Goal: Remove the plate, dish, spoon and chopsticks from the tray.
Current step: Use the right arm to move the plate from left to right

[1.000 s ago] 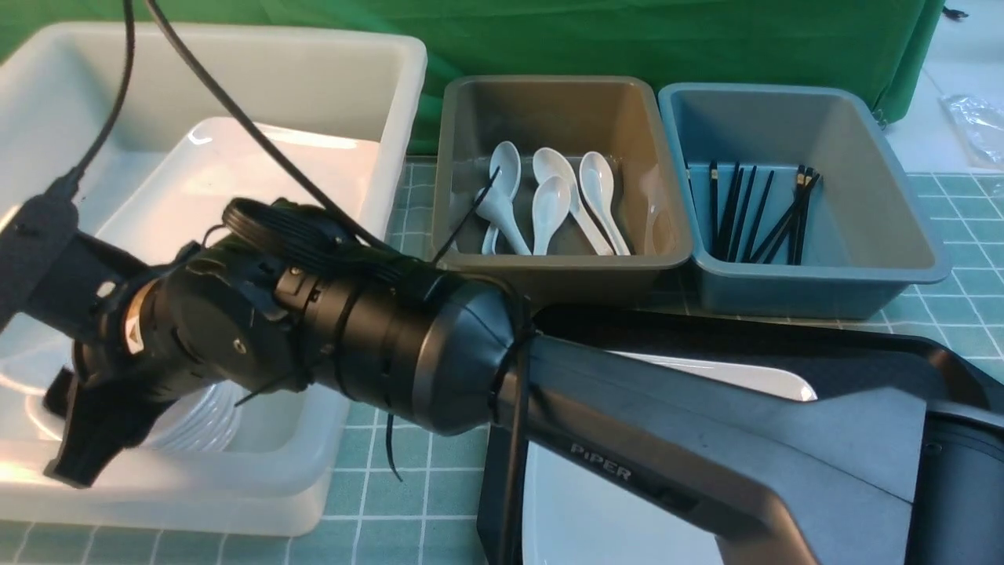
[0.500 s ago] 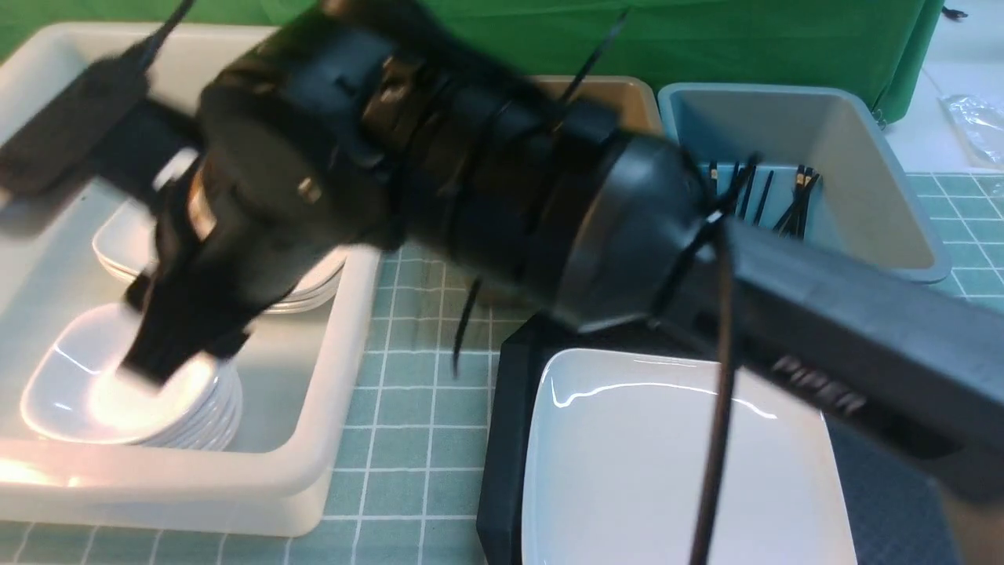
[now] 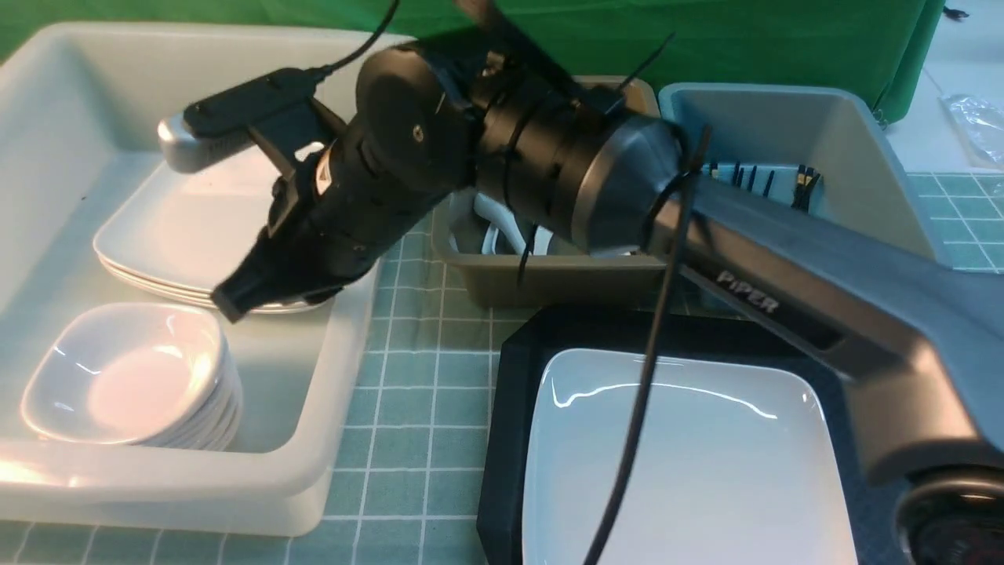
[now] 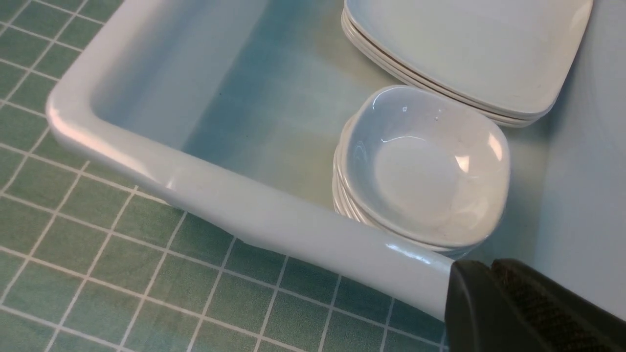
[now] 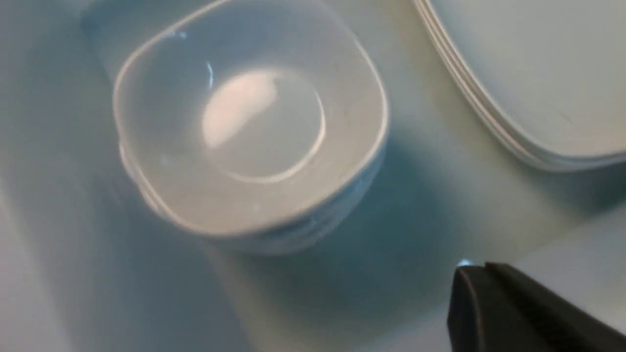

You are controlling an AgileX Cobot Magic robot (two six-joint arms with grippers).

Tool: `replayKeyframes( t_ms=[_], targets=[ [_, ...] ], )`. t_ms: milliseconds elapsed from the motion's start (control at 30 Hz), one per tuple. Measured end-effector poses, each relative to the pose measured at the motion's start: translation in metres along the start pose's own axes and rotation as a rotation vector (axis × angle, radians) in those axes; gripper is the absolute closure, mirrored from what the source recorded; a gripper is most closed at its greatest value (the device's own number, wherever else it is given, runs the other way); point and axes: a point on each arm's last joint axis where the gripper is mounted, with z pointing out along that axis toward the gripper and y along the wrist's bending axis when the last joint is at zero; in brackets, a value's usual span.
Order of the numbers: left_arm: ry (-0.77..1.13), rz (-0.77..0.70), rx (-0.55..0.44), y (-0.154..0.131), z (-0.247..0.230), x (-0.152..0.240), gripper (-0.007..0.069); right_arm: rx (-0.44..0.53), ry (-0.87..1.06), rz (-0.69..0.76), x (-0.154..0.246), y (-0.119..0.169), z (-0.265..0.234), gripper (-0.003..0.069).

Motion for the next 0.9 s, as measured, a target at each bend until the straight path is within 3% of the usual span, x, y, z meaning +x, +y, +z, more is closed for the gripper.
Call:
replayKeyframes(
  t_ms=[167,300,333,433,467,633,700,800,900],
  targets=[
    [0.022,0.052,0.071,-0.006,0.0,0.002,0.0608,0.149,0.176,0.032,0.017,-0.035,-0.067,0.064],
    [0.041,0.088,0.178,-0.016,-0.002,0.004,0.0608,0.248,0.134,0.143,0.036,-0.075,-0.132,0.064],
    [0.048,0.102,0.23,-0.02,-0.002,0.005,0.0608,0.286,0.155,0.214,0.057,-0.093,-0.153,0.064],
    [0.052,0.111,0.299,-0.027,-0.002,0.007,0.0608,0.32,0.201,0.306,0.092,-0.107,-0.175,0.064],
    [0.056,0.104,0.357,-0.032,-0.001,0.008,0.0608,0.34,0.242,0.388,0.12,-0.117,-0.183,0.0638],
    [0.106,0.116,0.524,-0.048,0.008,0.007,0.0608,0.364,0.297,0.616,0.205,-0.133,-0.175,0.0609],
    [0.152,0.121,0.581,-0.056,0.02,0.002,0.0611,0.335,0.29,0.749,0.251,-0.136,-0.155,0.0512],
    [0.235,0.131,0.626,-0.064,0.044,-0.005,0.0622,0.329,0.314,0.815,0.289,-0.138,-0.129,0.033],
    [0.294,0.142,0.679,-0.073,0.06,-0.008,0.0624,0.326,0.337,0.837,0.305,-0.142,-0.109,0.0235]
  ],
)
